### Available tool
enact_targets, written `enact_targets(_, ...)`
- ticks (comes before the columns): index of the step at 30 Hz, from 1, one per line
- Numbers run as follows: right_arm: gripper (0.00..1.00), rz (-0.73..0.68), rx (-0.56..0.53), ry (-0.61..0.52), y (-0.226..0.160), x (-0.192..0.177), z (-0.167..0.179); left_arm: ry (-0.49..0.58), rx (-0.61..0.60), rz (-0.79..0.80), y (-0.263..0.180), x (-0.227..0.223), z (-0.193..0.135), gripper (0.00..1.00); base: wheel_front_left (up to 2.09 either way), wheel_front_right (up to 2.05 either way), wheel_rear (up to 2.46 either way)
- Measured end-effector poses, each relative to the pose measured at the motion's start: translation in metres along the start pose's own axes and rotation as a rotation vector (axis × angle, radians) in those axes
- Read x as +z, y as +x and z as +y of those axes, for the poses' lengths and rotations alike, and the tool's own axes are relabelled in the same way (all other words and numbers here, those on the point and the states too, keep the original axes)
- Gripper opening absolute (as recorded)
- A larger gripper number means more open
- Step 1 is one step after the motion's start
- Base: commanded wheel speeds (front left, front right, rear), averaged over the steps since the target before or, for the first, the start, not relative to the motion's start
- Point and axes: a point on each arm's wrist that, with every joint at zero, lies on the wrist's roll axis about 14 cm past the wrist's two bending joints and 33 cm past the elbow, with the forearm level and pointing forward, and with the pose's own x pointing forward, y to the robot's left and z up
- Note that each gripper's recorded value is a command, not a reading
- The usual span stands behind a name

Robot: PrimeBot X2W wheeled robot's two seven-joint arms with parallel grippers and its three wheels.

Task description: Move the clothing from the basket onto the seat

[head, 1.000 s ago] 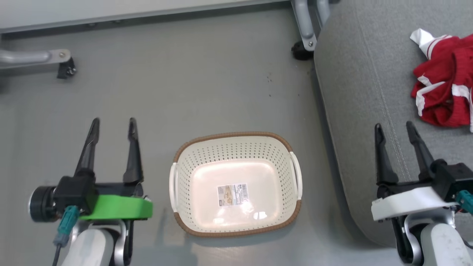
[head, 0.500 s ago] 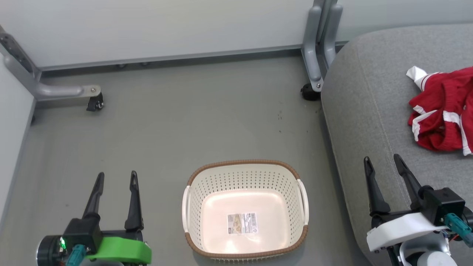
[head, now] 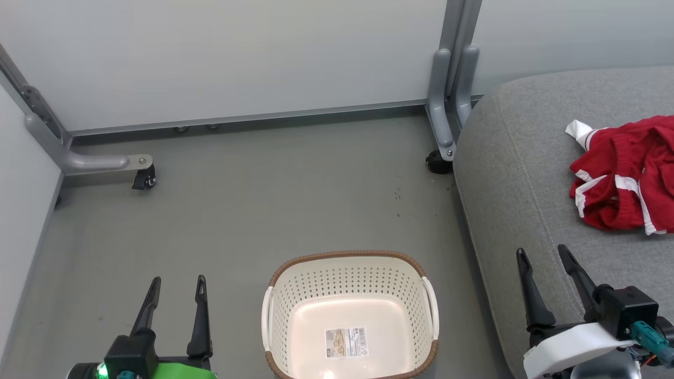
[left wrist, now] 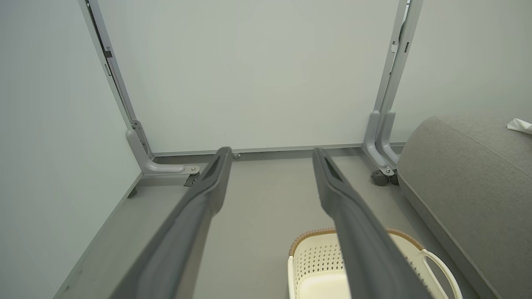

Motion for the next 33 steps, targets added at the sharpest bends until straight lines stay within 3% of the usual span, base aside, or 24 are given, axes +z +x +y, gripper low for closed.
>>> enact_targets(21,1.0,0.011,-0.001,0.011,-0.001,-0.003,0.0,-0.003,0.005,0.031,-0.001,-0.011,0.003,1.0,0.0,0.0,0.0)
enact_targets(22,0.0,0.016,-0.002,0.012,-0.001,-0.004,0.0,-0.003,0.004,0.036,-0.001,-0.012,0.002,0.0,0.0,0.0,0.0)
enact_targets(25,0.0,0.048,-0.005,0.022,-0.003,-0.015,0.0,-0.009,0.005,0.067,-0.004,-0.022,0.001,0.0,0.0,0.0,0.0)
enact_targets(33,0.0,0.058,-0.02,0.183,-0.004,-0.022,-0.002,-0.158,0.055,0.111,-0.005,-0.029,0.01,0.0,0.0,0.0,0.0)
